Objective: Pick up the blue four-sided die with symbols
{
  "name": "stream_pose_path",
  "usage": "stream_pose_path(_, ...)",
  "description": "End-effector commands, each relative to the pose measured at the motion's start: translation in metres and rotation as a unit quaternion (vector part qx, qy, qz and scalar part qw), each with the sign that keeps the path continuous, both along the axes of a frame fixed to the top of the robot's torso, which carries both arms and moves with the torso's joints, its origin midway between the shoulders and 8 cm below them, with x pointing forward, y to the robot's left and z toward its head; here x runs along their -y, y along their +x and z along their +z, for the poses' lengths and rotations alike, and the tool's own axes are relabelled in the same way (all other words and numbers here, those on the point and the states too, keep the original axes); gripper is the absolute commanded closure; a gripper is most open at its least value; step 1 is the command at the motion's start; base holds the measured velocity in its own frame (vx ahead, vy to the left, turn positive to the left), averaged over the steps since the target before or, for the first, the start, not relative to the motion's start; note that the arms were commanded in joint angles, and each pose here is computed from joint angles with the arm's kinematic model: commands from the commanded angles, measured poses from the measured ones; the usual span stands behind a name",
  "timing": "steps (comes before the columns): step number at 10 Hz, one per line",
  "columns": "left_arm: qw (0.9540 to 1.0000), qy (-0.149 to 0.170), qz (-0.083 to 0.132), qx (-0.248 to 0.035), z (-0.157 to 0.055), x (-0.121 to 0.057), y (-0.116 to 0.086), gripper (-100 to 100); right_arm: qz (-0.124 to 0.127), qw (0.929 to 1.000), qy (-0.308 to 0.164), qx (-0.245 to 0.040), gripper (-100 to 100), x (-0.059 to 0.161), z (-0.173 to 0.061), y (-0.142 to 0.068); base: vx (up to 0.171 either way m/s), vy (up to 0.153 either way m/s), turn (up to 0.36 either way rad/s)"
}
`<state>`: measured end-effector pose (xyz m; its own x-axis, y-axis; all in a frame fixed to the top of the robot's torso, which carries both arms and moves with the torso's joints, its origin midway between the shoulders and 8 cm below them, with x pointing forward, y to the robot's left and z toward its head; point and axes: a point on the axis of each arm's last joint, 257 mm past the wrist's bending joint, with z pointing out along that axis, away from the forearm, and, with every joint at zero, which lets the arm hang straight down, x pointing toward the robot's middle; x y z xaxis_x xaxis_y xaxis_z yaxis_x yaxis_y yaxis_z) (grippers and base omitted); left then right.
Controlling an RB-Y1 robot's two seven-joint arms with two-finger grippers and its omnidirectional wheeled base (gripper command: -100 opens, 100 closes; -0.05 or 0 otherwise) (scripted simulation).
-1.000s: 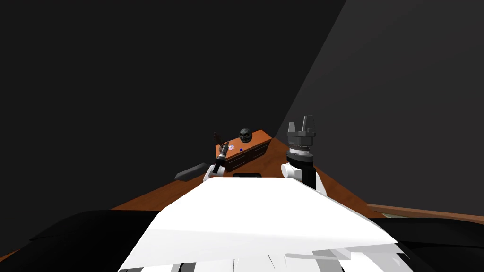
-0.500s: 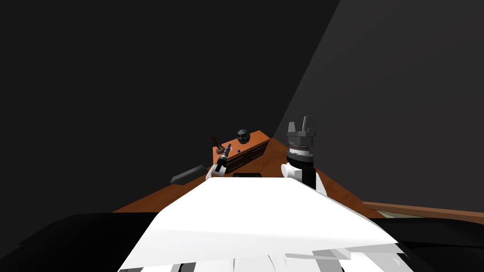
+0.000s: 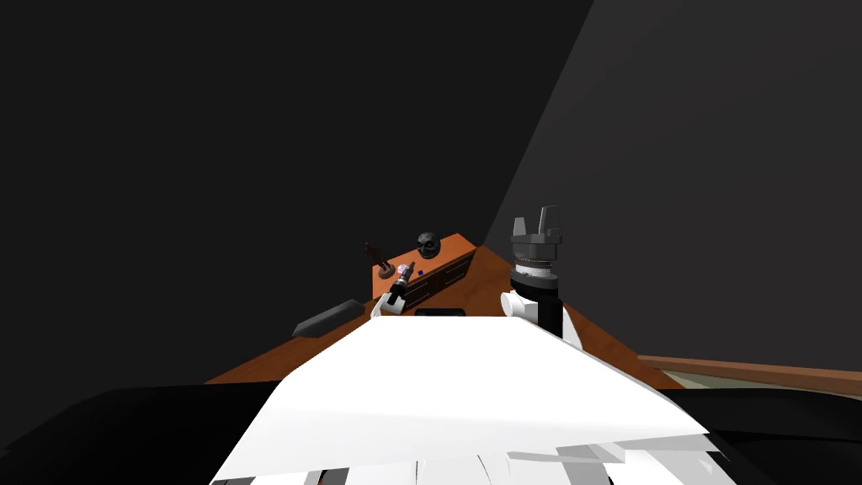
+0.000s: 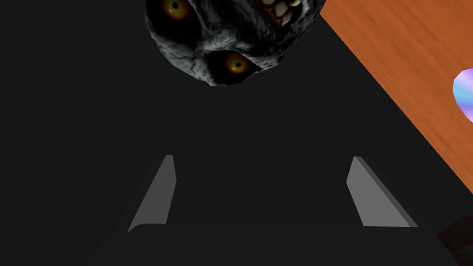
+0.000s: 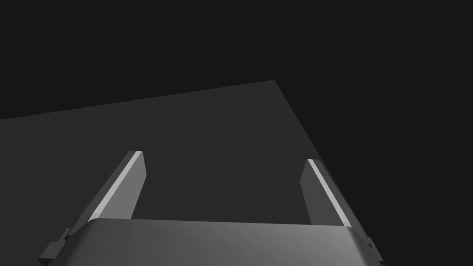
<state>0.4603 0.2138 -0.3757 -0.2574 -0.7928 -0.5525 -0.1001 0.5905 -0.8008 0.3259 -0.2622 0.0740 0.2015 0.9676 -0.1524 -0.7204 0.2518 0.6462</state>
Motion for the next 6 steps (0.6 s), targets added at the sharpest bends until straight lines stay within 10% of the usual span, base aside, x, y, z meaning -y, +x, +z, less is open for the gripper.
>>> stream_pose_path(1,0.9996,0.02,-0.004,-0.022,-0.018,-0.002,0.001,-100,0.0,1.0,0.0,0.0,0,0.0,0.0,0.0,0.048,-0.048,-0.048)
stream_pose_path(6,0.9933,0.074,-0.014,-0.088,-0.074,-0.014,-0.01,-100,0.0,1.0,0.0,0.0,0,0.0,0.0,0.0,0.045,-0.049,-0.046)
